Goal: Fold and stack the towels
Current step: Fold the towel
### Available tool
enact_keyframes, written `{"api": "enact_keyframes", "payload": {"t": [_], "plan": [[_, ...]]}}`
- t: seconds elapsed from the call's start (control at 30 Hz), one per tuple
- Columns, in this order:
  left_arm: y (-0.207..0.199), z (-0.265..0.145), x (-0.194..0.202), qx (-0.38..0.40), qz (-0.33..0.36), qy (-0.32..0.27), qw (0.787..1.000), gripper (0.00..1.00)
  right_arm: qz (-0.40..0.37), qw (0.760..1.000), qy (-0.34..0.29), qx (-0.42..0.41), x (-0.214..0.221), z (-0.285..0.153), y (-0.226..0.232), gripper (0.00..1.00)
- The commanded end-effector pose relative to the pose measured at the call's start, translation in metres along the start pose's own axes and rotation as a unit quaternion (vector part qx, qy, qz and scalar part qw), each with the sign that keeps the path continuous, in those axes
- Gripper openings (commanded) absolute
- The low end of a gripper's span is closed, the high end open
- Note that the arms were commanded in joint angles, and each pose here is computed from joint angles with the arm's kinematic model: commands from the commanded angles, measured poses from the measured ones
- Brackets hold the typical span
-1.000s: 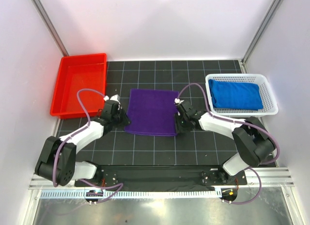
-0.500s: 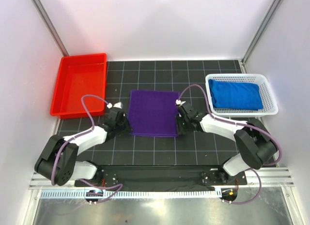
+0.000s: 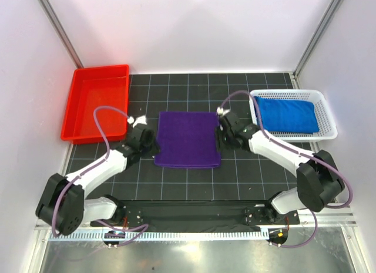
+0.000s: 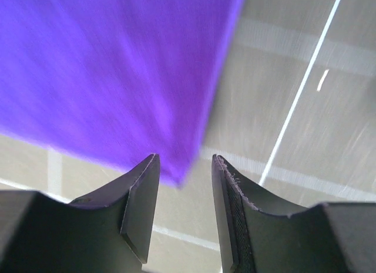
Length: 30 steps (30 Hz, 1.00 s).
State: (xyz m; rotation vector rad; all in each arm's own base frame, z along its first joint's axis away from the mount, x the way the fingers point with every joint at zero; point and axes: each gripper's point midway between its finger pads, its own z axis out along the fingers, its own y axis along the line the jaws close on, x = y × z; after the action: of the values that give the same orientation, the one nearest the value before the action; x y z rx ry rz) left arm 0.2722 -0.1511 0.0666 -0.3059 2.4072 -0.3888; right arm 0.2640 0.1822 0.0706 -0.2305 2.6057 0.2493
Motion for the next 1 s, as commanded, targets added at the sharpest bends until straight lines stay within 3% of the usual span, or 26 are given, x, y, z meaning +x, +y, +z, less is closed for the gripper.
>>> {"api": "enact_keyframes", "payload": {"t": [0.0, 0.1, 0.27, 0.4, 0.6, 0.97], "plan": [[-0.025, 0.001, -0.065, -0.007, 0.034, -0.071, 0.997, 0.34, 0.022, 0.996, -0.081, -0.025, -0.087, -0.010, 0.004, 0.48], [-0.034, 0.027, -0.101, -0.028, 0.073, -0.085, 0.993, 0.36, 0.038, 0.991, -0.124, -0.038, -0.140, -0.006, 0.002, 0.47], [-0.028, 0.080, -0.135, -0.040, 0.104, -0.046, 0.993, 0.30, 0.034, 0.992, -0.120, -0.017, -0.189, 0.036, -0.011, 0.47], [-0.013, 0.123, -0.144, -0.048, 0.120, -0.002, 0.992, 0.28, 0.028, 0.994, -0.101, -0.003, -0.201, 0.069, -0.017, 0.47], [-0.008, 0.153, -0.152, -0.031, 0.130, 0.022, 0.991, 0.28, 0.023, 0.996, -0.076, 0.036, -0.205, 0.102, -0.032, 0.46], [0.001, 0.172, -0.151, -0.042, 0.129, 0.035, 0.990, 0.29, 0.020, 0.995, -0.057, 0.077, -0.194, 0.128, -0.054, 0.45]]}}
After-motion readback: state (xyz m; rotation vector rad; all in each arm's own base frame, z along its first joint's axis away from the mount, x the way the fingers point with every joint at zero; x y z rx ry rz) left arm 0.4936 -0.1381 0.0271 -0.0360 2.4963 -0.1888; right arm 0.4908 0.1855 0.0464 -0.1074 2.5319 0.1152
